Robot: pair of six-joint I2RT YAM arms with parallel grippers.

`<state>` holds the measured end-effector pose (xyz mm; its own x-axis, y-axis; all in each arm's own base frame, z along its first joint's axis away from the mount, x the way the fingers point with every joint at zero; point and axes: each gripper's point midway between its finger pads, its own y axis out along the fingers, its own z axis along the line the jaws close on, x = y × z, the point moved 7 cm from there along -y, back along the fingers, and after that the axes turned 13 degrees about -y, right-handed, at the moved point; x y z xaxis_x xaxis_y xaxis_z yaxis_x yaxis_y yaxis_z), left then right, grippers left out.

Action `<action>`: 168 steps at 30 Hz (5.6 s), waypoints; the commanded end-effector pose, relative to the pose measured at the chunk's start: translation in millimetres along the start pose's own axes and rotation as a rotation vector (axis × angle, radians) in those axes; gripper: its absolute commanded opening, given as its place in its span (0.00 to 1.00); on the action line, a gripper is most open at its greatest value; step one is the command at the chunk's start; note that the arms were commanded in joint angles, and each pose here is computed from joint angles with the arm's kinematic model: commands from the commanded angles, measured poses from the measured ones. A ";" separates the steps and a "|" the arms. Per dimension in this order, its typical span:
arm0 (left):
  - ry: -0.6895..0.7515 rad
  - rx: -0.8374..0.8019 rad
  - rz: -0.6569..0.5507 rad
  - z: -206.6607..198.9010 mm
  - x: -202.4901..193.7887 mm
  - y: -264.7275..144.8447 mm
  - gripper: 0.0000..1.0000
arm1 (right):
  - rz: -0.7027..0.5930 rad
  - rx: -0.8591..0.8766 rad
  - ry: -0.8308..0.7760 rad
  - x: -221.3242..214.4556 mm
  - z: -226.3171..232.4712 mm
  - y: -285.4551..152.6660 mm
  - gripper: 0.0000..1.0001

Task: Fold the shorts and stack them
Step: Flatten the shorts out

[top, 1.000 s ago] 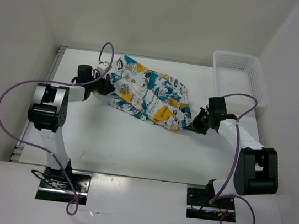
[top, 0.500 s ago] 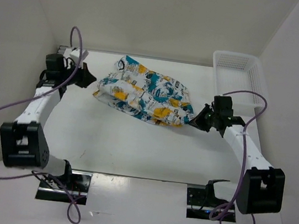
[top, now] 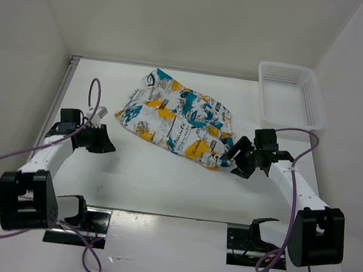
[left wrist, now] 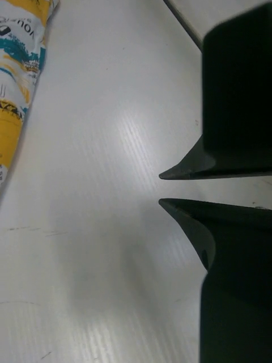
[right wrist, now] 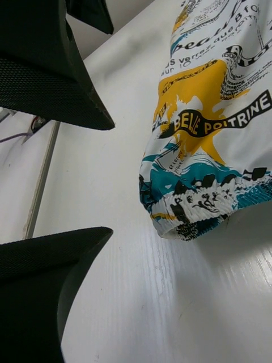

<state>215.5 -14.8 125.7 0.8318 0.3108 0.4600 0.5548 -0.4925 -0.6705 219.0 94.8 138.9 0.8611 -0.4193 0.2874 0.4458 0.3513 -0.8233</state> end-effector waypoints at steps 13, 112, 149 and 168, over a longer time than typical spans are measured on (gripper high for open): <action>0.226 -0.128 -0.105 7.2 80.3 100.9 0.68 | -0.065 0.014 -0.039 12.9 8.0 -1.7 0.75; 0.179 0.153 -0.177 39.5 -100.7 15.7 0.74 | 0.111 0.054 0.009 -14.7 -8.4 59.2 0.58; 0.014 0.337 -0.024 27.4 -30.2 -18.2 0.95 | 0.088 0.049 -0.024 -0.1 4.1 65.0 0.58; 0.003 0.196 0.014 45.8 -61.5 23.4 0.83 | 0.091 0.059 -0.064 2.9 6.2 64.6 0.58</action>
<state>190.2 -3.4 73.2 0.8083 0.2985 0.5074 0.5834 -0.2912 -0.7582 240.1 117.8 80.8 0.9162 -0.3498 0.1955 0.3436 0.4346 -0.8325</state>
